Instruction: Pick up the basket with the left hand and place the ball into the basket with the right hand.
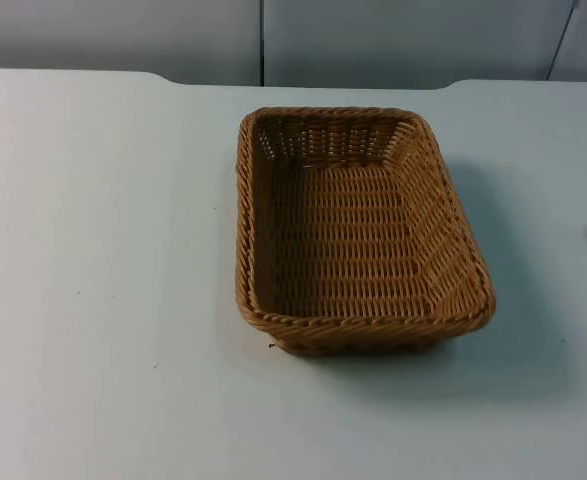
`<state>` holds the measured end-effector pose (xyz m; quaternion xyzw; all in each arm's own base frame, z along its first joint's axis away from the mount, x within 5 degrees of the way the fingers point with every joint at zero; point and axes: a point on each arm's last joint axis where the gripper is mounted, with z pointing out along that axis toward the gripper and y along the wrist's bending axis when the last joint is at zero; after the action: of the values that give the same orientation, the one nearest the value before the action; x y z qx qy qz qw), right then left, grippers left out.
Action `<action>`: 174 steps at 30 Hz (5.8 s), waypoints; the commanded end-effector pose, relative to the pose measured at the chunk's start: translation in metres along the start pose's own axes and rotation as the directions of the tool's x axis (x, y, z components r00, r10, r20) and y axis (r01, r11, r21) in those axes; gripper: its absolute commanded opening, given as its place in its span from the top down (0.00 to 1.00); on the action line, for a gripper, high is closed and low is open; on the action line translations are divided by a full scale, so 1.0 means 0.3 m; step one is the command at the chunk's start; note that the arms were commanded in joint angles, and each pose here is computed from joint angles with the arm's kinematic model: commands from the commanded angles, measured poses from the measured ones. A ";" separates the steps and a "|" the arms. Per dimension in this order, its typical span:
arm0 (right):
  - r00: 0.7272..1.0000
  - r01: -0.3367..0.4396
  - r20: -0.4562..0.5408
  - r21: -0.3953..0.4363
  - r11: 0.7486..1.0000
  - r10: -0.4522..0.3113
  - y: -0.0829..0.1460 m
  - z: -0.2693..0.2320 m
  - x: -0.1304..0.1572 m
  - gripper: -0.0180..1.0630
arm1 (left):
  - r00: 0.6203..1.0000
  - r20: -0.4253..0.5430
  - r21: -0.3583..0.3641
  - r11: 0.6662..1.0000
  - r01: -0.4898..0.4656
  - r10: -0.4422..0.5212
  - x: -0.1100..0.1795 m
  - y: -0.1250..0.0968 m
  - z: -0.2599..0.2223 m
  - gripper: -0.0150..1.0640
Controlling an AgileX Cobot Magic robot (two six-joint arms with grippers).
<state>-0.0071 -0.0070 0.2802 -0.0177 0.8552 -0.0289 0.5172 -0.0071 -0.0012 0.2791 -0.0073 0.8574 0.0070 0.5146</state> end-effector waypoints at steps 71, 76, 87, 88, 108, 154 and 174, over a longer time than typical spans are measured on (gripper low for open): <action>1.000 0.007 0.001 0.011 1.000 -0.007 -0.001 0.006 0.005 0.28 | 0.818 -0.558 0.551 0.799 0.241 0.138 -0.421 -0.428 1.310 0.02; 1.000 0.007 0.001 0.011 1.000 -0.007 -0.001 0.006 0.005 0.28 | 0.765 -0.623 0.548 0.789 0.277 0.164 -0.314 -0.495 1.410 0.02; 1.000 0.007 0.001 0.011 1.000 -0.007 -0.001 0.006 0.005 0.28 | 0.713 -0.680 0.531 0.786 0.317 0.172 -0.213 -0.593 1.503 0.02; 1.000 0.007 0.001 0.011 1.000 -0.007 -0.001 0.006 0.005 0.28 | 0.706 -0.686 0.530 0.785 0.320 0.176 -0.202 -0.602 1.507 0.02; 1.000 0.007 0.001 0.011 1.000 -0.007 -0.001 0.006 0.005 0.28 | 0.665 -0.736 0.479 0.792 0.378 0.128 -0.104 -0.675 1.539 0.03; 1.000 0.007 0.001 0.011 1.000 -0.007 -0.001 0.006 0.005 0.28 | 0.664 -0.742 0.283 0.857 0.430 -0.088 -0.297 -0.575 1.375 0.99; 1.000 0.007 0.001 0.011 1.000 -0.007 -0.001 0.006 0.005 0.28 | 0.681 -0.702 0.212 0.851 0.480 -0.209 -0.228 -0.325 0.981 0.99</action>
<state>-0.0071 -0.0070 0.2802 -0.0177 0.8552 -0.0289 0.5172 0.2971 -0.0938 0.1902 -0.0666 0.9547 -0.2471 0.1520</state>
